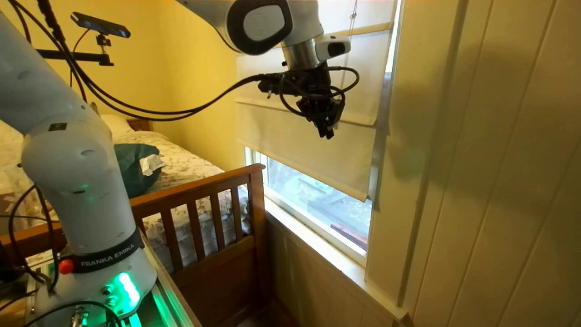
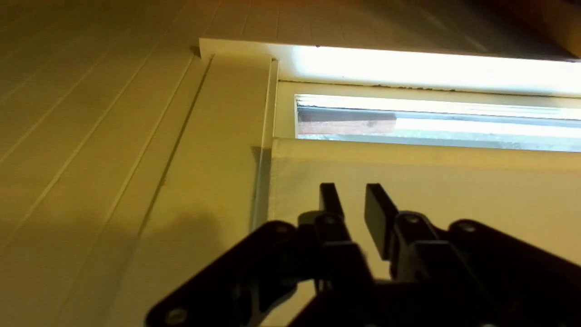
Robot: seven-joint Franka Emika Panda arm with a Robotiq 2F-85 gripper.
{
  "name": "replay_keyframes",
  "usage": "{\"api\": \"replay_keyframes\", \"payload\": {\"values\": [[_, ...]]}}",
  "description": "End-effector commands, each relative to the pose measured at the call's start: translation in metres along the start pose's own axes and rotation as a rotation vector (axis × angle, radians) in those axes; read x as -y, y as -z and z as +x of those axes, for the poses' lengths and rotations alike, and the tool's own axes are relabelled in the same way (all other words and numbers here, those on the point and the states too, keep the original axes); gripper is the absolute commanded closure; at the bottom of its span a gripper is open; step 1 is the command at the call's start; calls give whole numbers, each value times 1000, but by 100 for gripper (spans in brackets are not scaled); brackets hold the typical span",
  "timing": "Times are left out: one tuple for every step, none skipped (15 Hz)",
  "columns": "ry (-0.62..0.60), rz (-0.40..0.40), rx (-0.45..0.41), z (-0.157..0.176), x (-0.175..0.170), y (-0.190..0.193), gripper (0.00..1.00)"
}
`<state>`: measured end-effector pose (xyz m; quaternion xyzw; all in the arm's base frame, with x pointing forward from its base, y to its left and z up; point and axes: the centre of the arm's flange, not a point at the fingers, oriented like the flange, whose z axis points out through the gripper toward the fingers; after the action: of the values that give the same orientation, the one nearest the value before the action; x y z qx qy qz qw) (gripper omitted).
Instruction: Pull the blinds up
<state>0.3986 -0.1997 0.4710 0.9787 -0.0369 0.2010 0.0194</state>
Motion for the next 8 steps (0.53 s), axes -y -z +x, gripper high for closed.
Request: {"api": "replay_keyframes", "payload": {"values": [[46,-17,19,-4,10,-1,45],[52,-20,24,-3,13,1,39],[51,-17,35,-2,17,5,31],[49,-14,52,-1,23,11,25],[47,-15,83,0,28,16,19],[43,-18,116,1,35,23,11],[40,-18,146,2,45,34,5],[47,-13,150,3,55,44,0]]}}
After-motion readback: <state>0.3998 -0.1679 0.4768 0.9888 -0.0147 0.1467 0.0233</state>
